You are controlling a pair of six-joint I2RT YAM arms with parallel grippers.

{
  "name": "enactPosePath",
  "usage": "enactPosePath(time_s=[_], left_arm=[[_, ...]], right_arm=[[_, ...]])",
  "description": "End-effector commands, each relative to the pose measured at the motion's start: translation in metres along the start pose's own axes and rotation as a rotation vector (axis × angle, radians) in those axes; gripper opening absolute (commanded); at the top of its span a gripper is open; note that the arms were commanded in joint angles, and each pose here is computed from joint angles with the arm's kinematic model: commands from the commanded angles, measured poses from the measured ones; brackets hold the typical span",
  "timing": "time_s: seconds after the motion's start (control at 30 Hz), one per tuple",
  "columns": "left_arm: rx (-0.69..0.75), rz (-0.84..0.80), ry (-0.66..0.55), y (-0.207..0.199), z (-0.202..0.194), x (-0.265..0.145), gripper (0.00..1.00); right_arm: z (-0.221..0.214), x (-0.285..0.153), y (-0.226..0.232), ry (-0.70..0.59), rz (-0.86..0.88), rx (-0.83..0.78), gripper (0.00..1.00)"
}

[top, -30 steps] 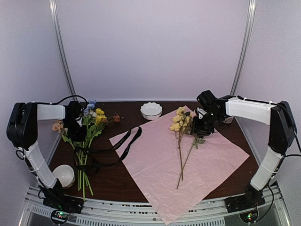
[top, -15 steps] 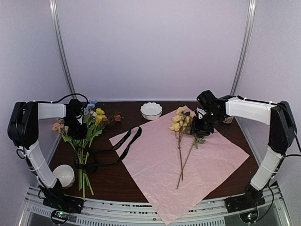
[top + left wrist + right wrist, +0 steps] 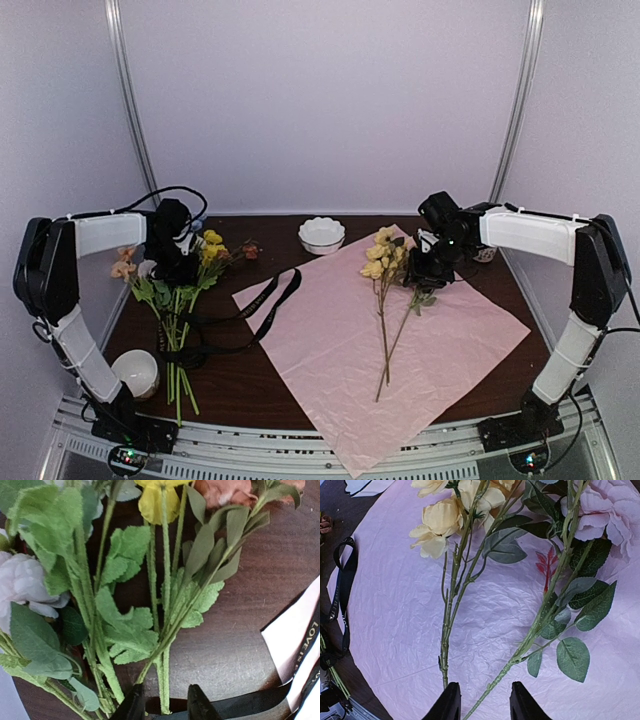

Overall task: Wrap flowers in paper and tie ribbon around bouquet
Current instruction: Pick up the fake flower from the corner of the board, then pass from the left arm to the right

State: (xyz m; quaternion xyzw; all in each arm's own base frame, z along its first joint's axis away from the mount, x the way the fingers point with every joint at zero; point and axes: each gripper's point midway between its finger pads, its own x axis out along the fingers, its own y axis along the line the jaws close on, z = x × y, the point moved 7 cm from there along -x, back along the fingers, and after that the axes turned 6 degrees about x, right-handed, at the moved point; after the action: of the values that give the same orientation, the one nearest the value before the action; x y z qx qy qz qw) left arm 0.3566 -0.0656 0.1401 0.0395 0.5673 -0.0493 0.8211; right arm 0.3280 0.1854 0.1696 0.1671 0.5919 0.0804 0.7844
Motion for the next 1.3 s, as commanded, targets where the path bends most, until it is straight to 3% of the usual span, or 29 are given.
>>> enactPosePath(time_s=[0.0,0.4,0.47,0.53,0.57,0.73,0.83,1.0,1.2,1.27], left_arm=[[0.005,-0.017,0.07,-0.006,-0.013,0.014,0.37],[0.009,-0.047,0.175,-0.013,-0.029,0.056,0.34],[0.007,-0.037,0.18,-0.012,-0.031,0.06,0.26],[0.0,-0.022,0.166,-0.01,-0.031,0.059,0.05],[-0.005,-0.016,0.15,-0.01,-0.029,0.056,0.0],[-0.02,0.04,0.049,-0.003,-0.011,0.024,0.0],[-0.012,-0.001,-0.126,-0.006,0.012,-0.022,0.0],[0.072,-0.058,-0.583,-0.01,0.04,-0.13,0.0],[0.203,-0.116,-1.201,-0.015,0.008,-0.26,0.0],[0.246,-0.126,-1.315,-0.017,-0.008,-0.286,0.0]], right_arm=[[0.001,-0.002,0.005,-0.01,0.018,-0.013,0.35],[0.0,-0.002,0.005,-0.005,0.024,-0.025,0.35],[0.0,-0.003,0.004,-0.004,0.019,-0.028,0.35],[-0.001,-0.003,0.004,-0.003,0.017,-0.029,0.35],[-0.001,-0.003,0.004,-0.003,0.017,-0.028,0.35],[-0.001,-0.005,0.004,-0.008,0.021,-0.028,0.35],[-0.001,-0.006,0.004,-0.008,0.019,-0.03,0.35],[0.0,-0.008,0.004,-0.014,0.015,-0.032,0.35],[0.002,-0.01,0.006,-0.021,0.014,-0.035,0.35],[0.003,-0.01,0.007,-0.02,0.018,-0.036,0.35]])
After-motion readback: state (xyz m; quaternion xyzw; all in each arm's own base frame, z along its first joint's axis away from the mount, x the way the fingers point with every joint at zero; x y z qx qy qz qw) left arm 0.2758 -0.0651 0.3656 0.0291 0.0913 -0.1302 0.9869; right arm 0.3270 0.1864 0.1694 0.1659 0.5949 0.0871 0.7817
